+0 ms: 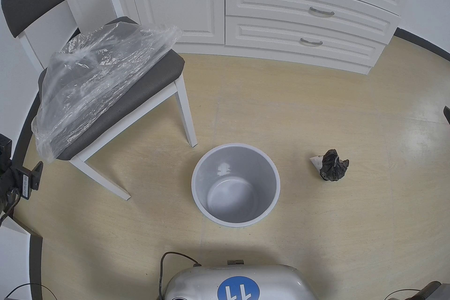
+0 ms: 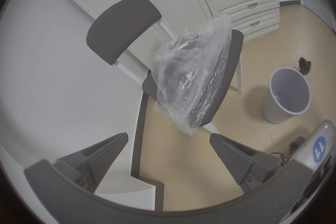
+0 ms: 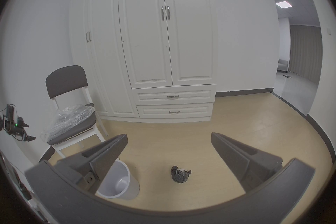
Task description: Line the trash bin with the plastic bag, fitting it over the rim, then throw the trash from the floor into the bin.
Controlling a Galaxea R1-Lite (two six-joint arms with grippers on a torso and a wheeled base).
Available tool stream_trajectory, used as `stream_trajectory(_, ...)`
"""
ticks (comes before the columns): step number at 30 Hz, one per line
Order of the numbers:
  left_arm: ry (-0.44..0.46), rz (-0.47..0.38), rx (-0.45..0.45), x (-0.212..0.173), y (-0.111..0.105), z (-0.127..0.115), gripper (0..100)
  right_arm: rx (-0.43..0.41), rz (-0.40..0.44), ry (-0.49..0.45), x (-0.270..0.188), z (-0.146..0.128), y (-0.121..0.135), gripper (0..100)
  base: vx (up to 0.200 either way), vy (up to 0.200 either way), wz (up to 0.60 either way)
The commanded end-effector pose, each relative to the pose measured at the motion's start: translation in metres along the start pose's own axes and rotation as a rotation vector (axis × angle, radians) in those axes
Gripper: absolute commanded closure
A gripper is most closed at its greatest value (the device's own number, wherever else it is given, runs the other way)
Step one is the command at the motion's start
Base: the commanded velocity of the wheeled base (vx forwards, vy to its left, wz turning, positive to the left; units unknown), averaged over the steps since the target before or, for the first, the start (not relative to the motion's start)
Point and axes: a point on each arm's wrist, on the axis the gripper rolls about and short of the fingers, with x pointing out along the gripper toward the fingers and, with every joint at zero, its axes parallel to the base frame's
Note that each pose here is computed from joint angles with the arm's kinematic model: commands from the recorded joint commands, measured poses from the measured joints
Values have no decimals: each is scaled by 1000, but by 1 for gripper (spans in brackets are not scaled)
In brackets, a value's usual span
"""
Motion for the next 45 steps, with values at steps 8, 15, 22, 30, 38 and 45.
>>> stream_trajectory(8, 49, -23, 24, 57, -25, -2, 0, 2, 6, -30, -2, 7, 1, 0, 0, 0, 0)
stream_trajectory(15, 60, 44, 18, 73, -29, -1, 0, 3, 13, -39, 2, 13, 1, 0, 0, 0, 0)
stream_trajectory(22, 38, 109, -5, 77, -24, 3, 0, 4, 16, -37, 4, 13, 1, 0, 0, 0, 0)
stream_trajectory(30, -18, 215, -54, 78, -15, 12, 0, 4, 18, -63, 2, 15, 2, 0, 0, 0, 0)
stream_trajectory(38, -49, 288, -89, 96, -15, 11, 0, 5, 24, -73, 0, 15, 2, 0, 0, 0, 0)
stream_trajectory(45, -46, 302, -88, 101, -22, 7, 0, 8, 49, -80, -3, 16, 3, 0, 0, 0, 0)
